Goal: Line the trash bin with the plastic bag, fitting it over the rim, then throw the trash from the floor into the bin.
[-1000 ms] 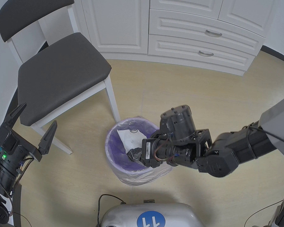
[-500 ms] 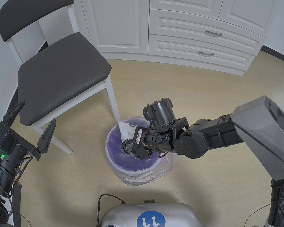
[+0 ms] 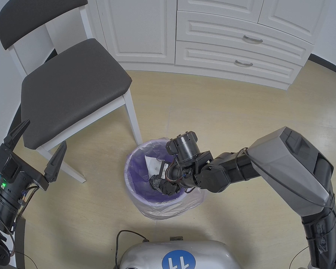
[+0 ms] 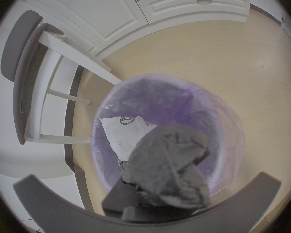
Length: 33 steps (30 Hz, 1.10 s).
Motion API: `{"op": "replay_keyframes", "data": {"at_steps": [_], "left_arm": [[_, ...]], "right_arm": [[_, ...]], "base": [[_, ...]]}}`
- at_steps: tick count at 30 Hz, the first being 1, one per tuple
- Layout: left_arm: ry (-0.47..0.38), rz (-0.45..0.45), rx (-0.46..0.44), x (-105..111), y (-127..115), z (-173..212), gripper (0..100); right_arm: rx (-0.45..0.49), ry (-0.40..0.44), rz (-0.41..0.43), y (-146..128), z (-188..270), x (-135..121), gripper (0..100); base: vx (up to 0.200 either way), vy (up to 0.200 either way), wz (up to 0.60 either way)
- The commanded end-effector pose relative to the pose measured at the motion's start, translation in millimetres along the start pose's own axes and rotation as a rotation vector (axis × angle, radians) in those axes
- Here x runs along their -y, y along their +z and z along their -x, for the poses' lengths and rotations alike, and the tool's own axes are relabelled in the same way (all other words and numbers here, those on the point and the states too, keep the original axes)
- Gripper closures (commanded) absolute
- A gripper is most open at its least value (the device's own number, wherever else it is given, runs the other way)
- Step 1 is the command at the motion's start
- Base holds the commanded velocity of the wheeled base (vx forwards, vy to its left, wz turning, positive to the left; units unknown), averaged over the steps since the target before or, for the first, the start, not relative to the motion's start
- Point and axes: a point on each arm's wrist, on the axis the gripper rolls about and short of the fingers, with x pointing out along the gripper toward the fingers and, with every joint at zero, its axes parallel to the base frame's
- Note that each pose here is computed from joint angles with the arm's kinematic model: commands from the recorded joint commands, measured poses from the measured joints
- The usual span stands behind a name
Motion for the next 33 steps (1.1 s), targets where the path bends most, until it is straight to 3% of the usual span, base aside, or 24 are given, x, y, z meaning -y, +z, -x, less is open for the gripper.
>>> {"op": "replay_keyframes", "data": {"at_steps": [1, 8, 12, 17, 27, 33], "left_arm": [[-0.002, 0.0, -0.005, 0.4, -0.9, -0.3, 0], [-0.004, -0.002, -0.009, 0.7, -1.5, 0.2, 0], [-0.004, -0.002, -0.009, 0.7, -1.5, 0.2, 0], [-0.005, -0.002, -0.012, 0.8, -1.9, 0.5, 0], [-0.004, -0.002, -0.012, 0.8, -2.0, 0.1, 0], [-0.005, -0.002, -0.016, 1.2, -2.8, -0.1, 0]], "right_arm": [[-0.031, -0.03, 0.006, -13.1, -19.5, 9.7, 100], [-0.085, -0.03, 0.011, -18.8, -27.2, 19.6, 100], [-0.148, -0.082, 0.023, -17.7, -23.1, 19.5, 100], [-0.164, -0.099, 0.014, -15.3, -26.0, 16.9, 100], [-0.105, -0.077, -0.094, -7.7, -38.3, 8.3, 100], [-0.012, -0.083, -0.155, 0.0, -52.6, 5.0, 100]], "base": [[0.0, 0.0, 0.0], [0.0, 0.0, 0.0], [0.0, 0.0, 0.0], [0.0, 0.0, 0.0], [0.0, 0.0, 0.0], [0.0, 0.0, 0.0]]}}
